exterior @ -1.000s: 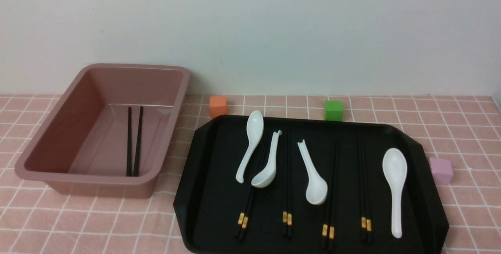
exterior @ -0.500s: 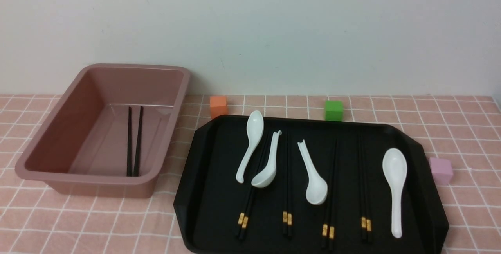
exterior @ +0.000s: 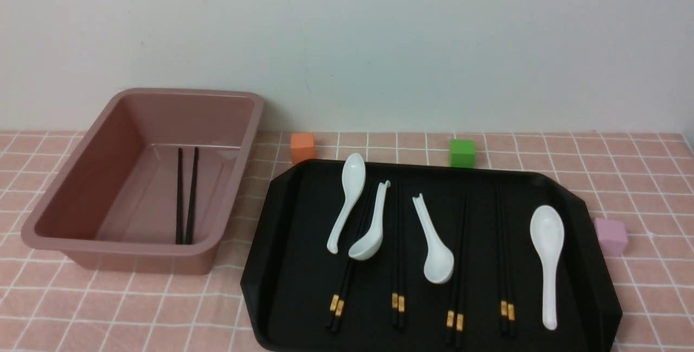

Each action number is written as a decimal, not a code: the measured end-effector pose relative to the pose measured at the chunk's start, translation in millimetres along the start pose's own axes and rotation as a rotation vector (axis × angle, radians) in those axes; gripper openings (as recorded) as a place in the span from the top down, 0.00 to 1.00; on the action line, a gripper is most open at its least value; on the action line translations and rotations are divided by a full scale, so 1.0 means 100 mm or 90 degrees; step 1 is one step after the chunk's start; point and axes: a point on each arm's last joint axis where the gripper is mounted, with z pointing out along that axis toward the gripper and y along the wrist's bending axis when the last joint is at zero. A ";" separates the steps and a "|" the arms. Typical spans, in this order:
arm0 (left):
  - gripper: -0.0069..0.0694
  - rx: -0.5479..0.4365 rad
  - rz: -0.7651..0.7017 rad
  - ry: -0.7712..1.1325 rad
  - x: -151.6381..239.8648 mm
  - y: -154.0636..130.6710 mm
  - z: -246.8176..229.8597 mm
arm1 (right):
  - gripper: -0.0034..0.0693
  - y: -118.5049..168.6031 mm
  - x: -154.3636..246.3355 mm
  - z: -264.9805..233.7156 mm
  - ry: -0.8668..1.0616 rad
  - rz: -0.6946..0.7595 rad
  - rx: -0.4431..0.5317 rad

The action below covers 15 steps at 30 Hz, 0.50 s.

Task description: On pink tablecloth take chopsticks from black tray and put them in box.

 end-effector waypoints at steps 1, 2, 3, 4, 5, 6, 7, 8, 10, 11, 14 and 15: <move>0.89 0.000 0.000 0.000 0.00 0.00 0.00 | 0.62 0.00 0.00 0.00 0.000 0.000 0.000; 0.89 0.000 0.000 0.000 0.00 0.00 0.00 | 0.62 0.00 0.00 0.00 0.000 0.000 0.000; 0.89 0.000 0.000 0.000 0.00 0.00 0.00 | 0.62 0.00 0.00 0.00 0.000 0.000 0.000; 0.88 0.000 0.000 0.000 0.00 0.00 0.00 | 0.62 0.00 0.00 0.00 0.000 0.000 0.000; 0.88 0.000 0.000 0.000 0.00 0.00 0.00 | 0.62 0.00 0.00 0.00 0.000 0.000 0.000; 0.88 0.000 0.000 0.000 0.00 0.00 0.00 | 0.62 0.00 0.00 0.00 0.000 0.000 0.000; 0.88 0.000 0.000 0.000 0.00 0.00 0.00 | 0.62 0.00 0.00 0.00 0.000 0.000 0.000; 0.88 0.000 0.000 0.000 0.00 0.00 0.00 | 0.62 0.00 0.00 0.00 0.000 0.000 0.000; 0.88 0.000 0.000 0.000 0.00 0.00 0.00 | 0.62 0.00 0.00 0.00 0.000 0.000 0.000; 0.88 0.000 0.000 0.000 0.00 0.00 0.00 | 0.62 0.00 0.00 0.00 0.000 0.000 0.000; 0.88 0.000 0.000 0.000 0.00 0.00 0.00 | 0.62 0.00 0.00 0.00 0.000 0.000 0.000; 0.88 0.000 0.000 0.000 0.00 0.00 0.00 | 0.62 0.00 0.00 0.00 0.000 0.000 0.000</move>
